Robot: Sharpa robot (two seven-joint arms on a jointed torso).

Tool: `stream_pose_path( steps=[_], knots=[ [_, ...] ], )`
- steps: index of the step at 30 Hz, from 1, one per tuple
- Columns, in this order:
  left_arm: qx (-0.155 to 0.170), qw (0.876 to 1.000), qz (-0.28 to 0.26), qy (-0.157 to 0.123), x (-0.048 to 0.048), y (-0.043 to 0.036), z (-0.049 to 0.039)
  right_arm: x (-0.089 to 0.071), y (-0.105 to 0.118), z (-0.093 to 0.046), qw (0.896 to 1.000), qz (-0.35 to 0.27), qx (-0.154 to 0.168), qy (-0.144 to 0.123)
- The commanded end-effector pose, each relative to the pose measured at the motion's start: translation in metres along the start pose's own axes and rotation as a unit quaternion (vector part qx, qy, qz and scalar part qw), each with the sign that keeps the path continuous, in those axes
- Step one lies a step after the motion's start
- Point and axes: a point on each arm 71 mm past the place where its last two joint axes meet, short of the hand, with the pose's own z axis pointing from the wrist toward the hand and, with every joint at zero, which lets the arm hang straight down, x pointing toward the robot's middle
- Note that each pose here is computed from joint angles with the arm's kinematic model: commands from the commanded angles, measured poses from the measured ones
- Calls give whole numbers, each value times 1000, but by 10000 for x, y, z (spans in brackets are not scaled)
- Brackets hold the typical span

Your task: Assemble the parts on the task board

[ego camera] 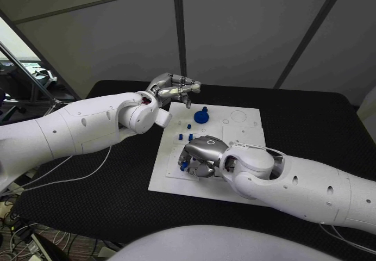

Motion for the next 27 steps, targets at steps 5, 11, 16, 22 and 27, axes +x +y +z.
stream_pose_path(
  steps=[5, 11, 16, 22, 27],
  knots=[
    [5, 1000, -3, 4, 5, -21, 3, -1, -12, -10, 1000, -4, -2, -15],
    [4, 1000, -3, 3, -4, -21, -1, -77, -1, -90, 997, 10, -11, -70],
    [4, 1000, -2, 1, -25, -19, -9, -155, -65, -305, 993, 32, -7, -117],
    [2, 1000, -1, -3, -57, -15, -21, -357, -370, -656, 980, 110, 53, -154],
    [3, 1000, 1, -7, -75, -12, -31, -475, -706, -996, 965, 172, 155, -120]
  ],
)
